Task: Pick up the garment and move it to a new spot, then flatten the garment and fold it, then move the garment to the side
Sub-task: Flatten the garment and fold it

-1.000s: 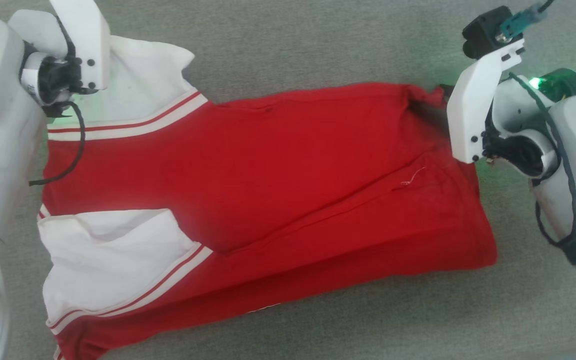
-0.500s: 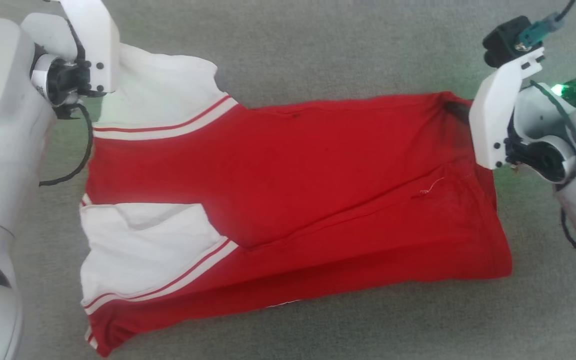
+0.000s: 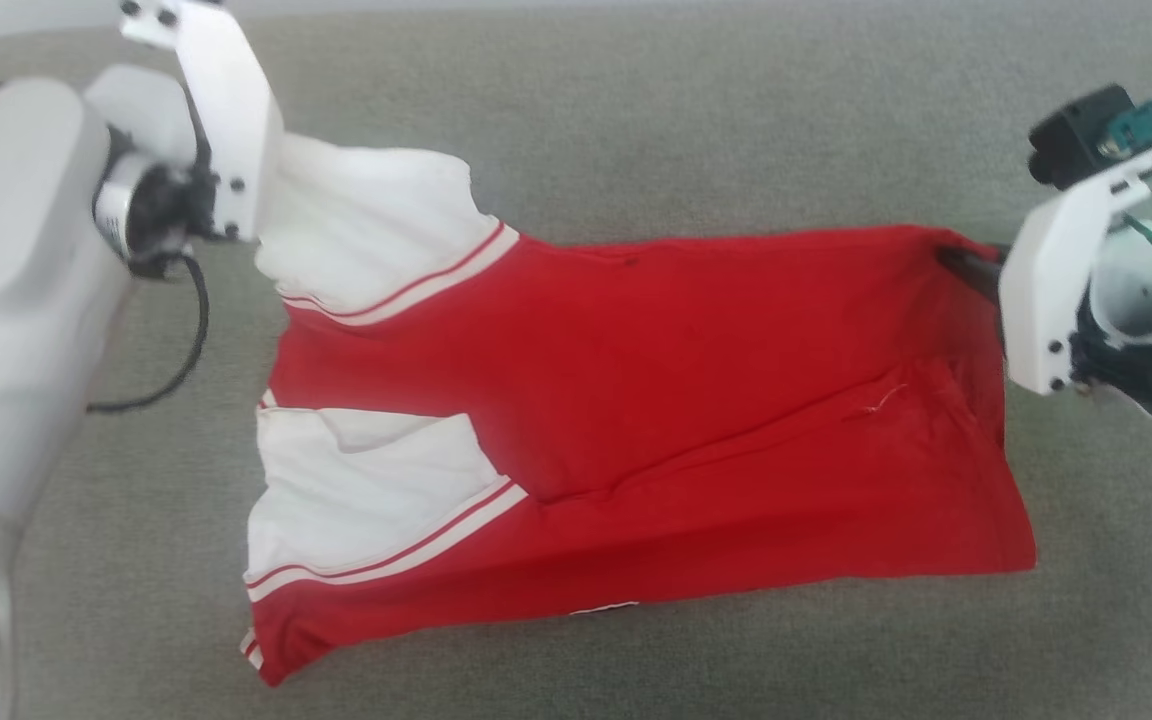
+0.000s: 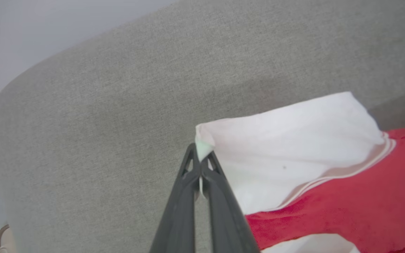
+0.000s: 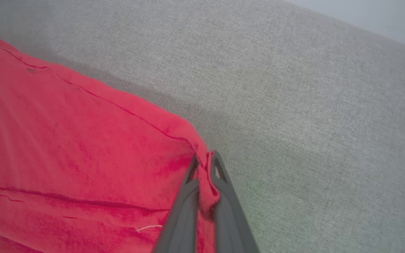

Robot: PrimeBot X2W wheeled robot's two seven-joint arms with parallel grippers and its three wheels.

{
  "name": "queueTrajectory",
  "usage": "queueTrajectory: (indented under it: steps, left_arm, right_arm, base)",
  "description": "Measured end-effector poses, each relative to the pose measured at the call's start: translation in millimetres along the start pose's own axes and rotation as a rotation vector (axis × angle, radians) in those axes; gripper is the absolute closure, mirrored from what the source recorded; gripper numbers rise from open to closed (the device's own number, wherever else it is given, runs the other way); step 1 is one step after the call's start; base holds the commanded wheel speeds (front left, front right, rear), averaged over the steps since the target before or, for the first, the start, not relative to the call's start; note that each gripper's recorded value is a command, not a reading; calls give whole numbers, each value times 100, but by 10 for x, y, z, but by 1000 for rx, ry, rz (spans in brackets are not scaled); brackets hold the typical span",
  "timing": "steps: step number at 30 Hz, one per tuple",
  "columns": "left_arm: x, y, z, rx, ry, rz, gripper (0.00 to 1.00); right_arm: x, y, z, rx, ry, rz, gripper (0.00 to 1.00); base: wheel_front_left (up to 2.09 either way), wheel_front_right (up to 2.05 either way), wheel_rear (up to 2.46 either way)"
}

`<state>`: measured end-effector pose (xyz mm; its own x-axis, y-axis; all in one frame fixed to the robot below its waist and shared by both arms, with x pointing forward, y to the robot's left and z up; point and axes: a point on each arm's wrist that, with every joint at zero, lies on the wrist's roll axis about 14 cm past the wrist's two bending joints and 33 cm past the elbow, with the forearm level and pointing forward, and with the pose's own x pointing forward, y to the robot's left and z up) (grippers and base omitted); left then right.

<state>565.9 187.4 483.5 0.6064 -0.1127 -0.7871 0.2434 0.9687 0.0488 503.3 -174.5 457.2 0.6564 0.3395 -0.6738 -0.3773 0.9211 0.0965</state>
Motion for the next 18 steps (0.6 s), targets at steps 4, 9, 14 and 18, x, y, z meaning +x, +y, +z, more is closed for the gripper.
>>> queueTrajectory:
  steps: [4,9,14,18]
  left_arm:
    - [-174,-26,-148,30,0,2,100]
    - [-403,-134,-457,51,19,6,100]
    - [-620,-343,-865,65,67,-13,100]
    - [-739,-492,-1158,53,111,-30,100]
  right_arm:
    - [-134,29,-27,-6,-5,3,100]
    - [-280,42,-166,25,11,6,100]
    - [-377,12,-379,88,39,-1,100]
    - [-407,15,-625,136,92,-5,100]
  base:
    - [0,0,0]
    - [0,0,0]
    - [0,0,0]
    - [0,0,0]
